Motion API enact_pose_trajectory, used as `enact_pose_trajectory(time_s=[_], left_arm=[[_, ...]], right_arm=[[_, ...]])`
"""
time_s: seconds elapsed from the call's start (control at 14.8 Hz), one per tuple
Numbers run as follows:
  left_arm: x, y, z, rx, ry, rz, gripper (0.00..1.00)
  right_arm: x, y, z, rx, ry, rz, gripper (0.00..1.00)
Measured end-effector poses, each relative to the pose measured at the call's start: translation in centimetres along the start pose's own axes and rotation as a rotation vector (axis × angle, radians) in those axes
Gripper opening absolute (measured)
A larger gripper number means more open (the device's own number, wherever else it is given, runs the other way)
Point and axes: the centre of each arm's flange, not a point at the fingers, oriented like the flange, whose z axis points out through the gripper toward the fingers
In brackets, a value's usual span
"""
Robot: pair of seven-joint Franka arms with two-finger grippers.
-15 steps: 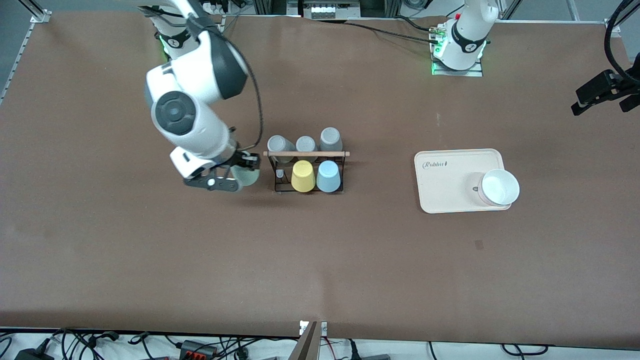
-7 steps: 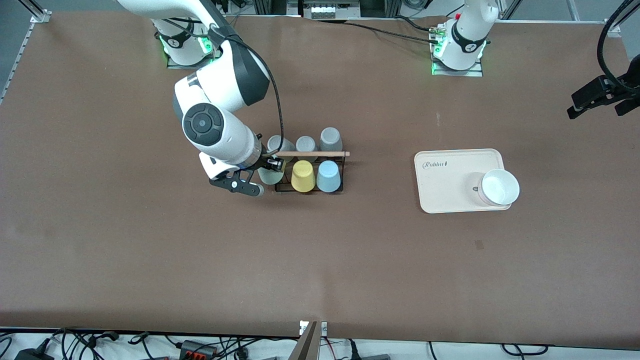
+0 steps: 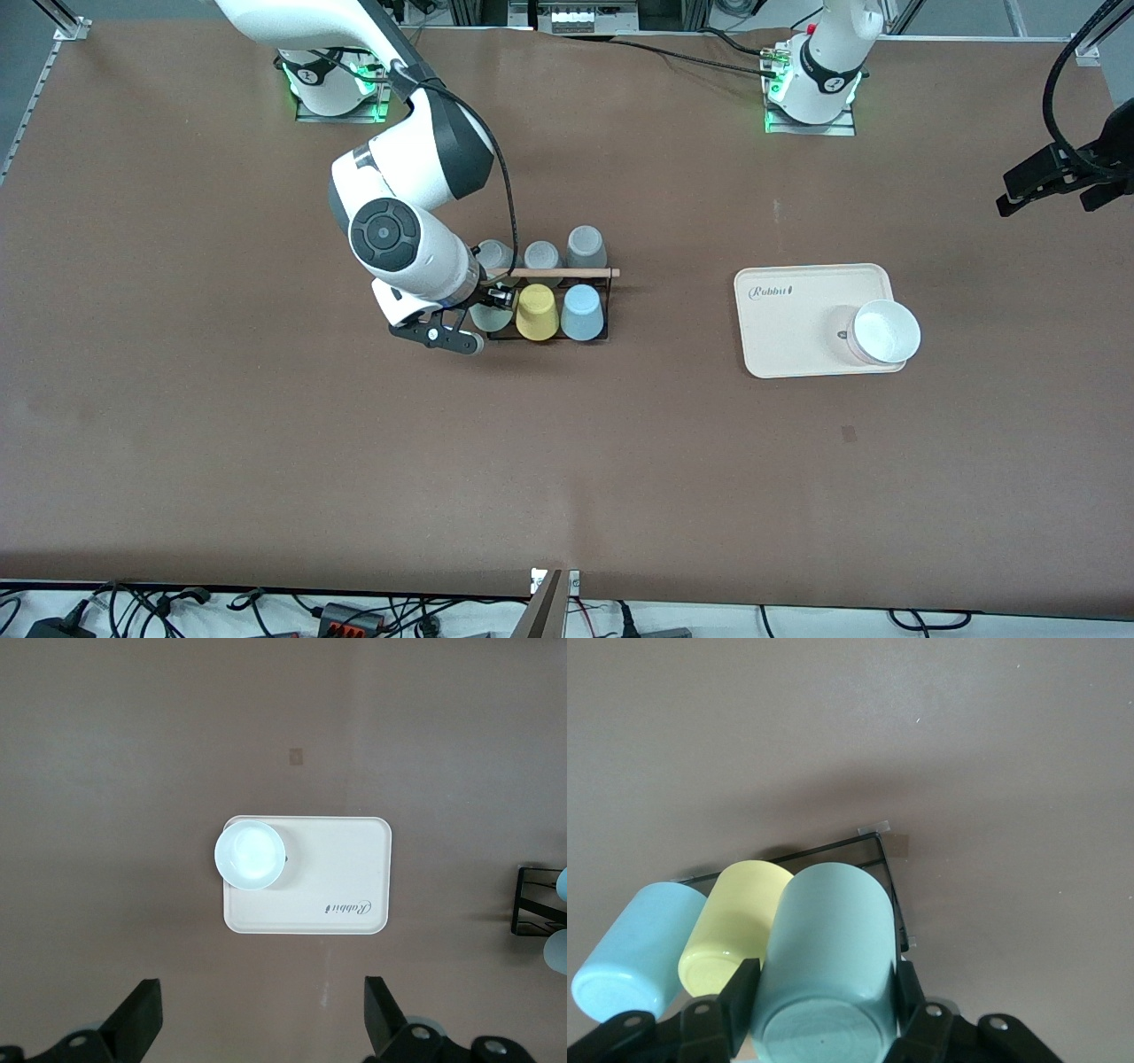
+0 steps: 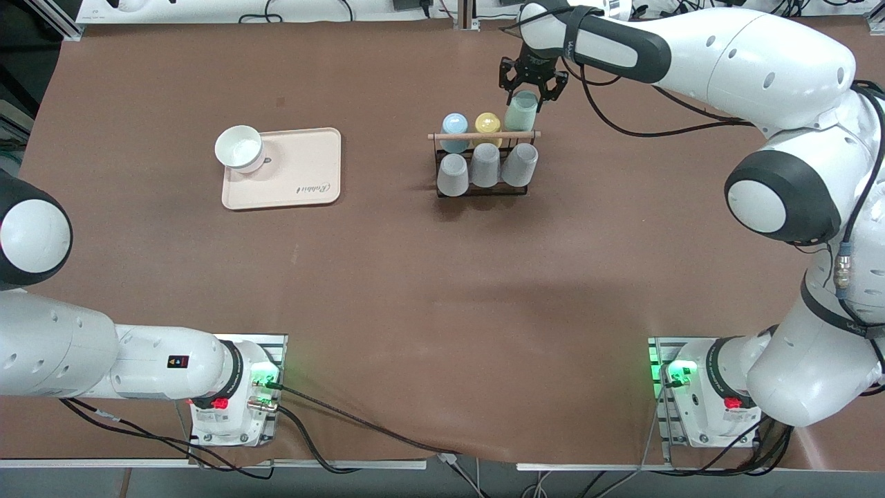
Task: Hang scattered cups on rack with three cups
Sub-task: 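Lower the teal cup onto the rack peg beside the yellow cup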
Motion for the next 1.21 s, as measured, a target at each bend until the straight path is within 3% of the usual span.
enact_pose_trajectory(time_s=[1.08,1.21], left_arm=[[0.0,0.2,0.0,0.000,-0.001,0.004,1.00],[0.0,0.2,0.0,0.000,-0.001,0.004,1.00]], right_arm=[[0.9,-0.7,5.4,-0.029,-0.021,0.010,0.66],[1.0,-0.9,5.2,-0.022,-0.014,0.045,0.81]])
